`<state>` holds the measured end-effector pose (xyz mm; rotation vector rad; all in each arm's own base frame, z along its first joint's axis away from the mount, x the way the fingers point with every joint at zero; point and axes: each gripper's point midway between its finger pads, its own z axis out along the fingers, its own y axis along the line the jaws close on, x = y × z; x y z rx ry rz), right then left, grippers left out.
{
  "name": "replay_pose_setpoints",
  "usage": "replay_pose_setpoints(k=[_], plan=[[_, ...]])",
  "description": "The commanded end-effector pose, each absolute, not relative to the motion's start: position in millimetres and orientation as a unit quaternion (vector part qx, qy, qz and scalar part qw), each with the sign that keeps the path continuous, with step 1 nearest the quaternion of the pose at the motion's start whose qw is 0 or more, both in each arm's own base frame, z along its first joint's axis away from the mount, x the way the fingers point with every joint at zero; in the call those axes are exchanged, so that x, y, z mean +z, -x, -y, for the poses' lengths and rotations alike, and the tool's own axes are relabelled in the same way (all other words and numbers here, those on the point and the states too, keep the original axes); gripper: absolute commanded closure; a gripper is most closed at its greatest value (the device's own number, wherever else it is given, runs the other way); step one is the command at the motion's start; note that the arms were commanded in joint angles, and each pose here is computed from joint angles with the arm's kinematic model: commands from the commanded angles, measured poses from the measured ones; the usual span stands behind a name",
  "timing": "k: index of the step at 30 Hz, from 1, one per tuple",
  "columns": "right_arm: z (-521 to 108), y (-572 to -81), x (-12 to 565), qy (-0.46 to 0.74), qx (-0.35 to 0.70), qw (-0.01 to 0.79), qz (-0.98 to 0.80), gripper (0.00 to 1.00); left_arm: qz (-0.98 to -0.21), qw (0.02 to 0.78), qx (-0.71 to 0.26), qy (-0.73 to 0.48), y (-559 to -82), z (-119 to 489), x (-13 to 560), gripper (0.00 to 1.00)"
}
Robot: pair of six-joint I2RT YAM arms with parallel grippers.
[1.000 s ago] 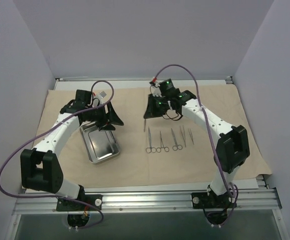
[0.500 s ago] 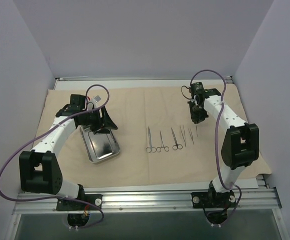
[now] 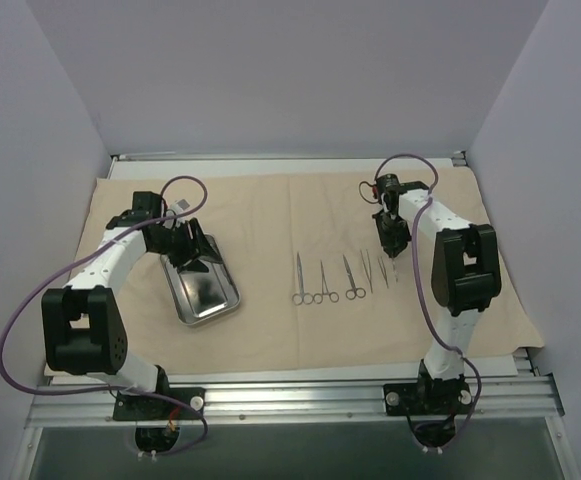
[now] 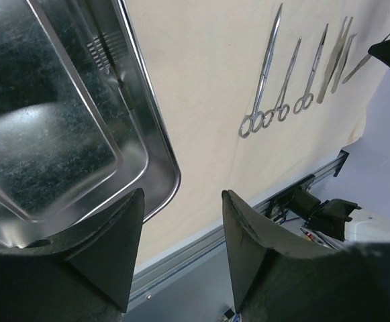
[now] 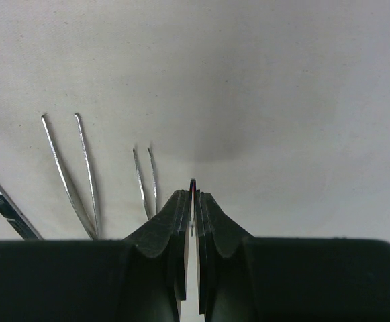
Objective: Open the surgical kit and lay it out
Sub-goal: Place the medical item in the surgical kit.
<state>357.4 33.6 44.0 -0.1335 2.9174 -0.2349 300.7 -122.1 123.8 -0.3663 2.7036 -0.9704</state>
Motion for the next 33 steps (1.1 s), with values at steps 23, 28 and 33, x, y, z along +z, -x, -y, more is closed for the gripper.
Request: replay_pose_setpoints(k=[23,28,33], plan=[[-33,-353,12,0.035,-0.069,0.061,-0.995,0.75,-0.950,0.088,-0.256,0.157,-321,100,109,0.58],[-36,-363,27,0.024,-0.065,0.085,-0.994,0.68,-0.956,0.071,-0.233,0.165,-319,94,98,0.57],[-40,-377,65,-0.003,-0.055,0.127,-0.990,0.62,-0.958,0.067,-0.213,0.179,-320,88,90,0.57]])
